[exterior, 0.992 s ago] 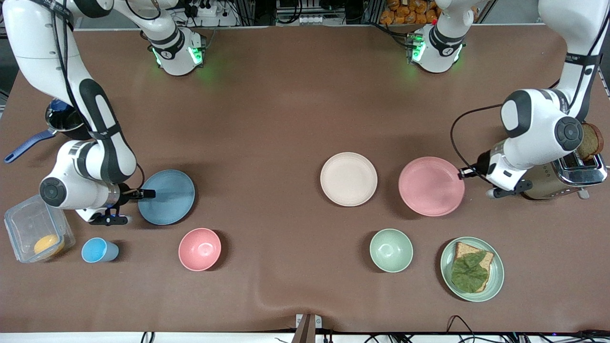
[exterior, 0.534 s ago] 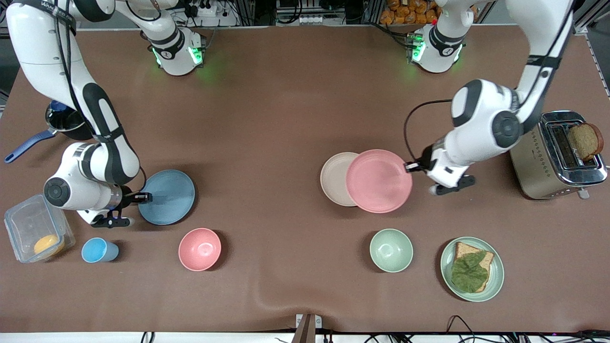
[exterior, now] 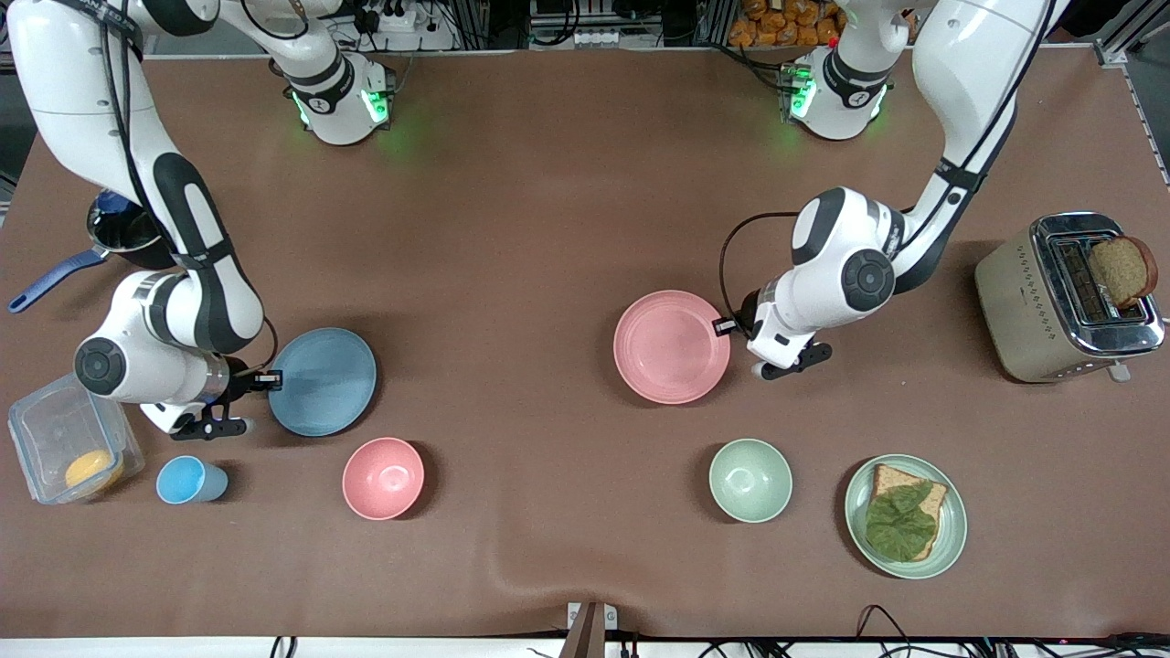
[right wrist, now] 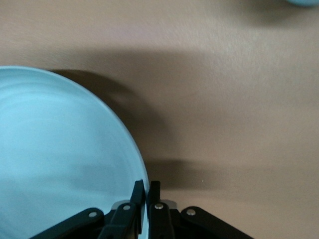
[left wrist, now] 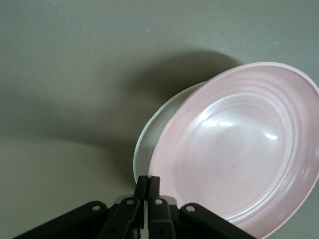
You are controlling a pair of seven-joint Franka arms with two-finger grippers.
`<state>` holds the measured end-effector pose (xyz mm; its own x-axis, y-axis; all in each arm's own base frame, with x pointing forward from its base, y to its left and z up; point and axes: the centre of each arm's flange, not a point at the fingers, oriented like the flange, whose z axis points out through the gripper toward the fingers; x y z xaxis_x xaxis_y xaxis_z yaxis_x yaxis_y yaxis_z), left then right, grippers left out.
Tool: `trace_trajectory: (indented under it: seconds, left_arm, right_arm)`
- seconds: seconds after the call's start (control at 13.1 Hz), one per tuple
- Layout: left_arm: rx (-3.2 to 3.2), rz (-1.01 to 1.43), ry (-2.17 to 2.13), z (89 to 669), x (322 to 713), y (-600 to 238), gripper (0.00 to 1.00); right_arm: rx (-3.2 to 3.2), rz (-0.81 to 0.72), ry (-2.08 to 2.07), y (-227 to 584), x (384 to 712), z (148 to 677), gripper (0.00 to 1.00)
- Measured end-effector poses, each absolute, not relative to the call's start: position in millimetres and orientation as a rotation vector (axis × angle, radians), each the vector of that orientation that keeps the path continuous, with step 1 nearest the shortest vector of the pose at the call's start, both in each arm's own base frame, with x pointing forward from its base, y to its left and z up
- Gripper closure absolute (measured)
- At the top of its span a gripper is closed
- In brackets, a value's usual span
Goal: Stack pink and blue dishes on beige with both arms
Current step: 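Release the pink plate with the left gripper while the right gripper lifts blue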
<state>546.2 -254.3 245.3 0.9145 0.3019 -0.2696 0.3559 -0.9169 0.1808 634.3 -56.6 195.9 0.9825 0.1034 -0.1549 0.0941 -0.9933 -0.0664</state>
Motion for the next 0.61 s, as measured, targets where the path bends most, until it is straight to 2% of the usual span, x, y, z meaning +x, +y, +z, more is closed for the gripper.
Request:
trace_trajectory:
  seconds: [0.61]
  left_arm:
    - [2.856,-0.399,0.500,228.2,537.8,-253.0,0.96]
  right_arm:
    - [-3.056,0.081,-0.376,-46.9,651.1,275.0,0.95]
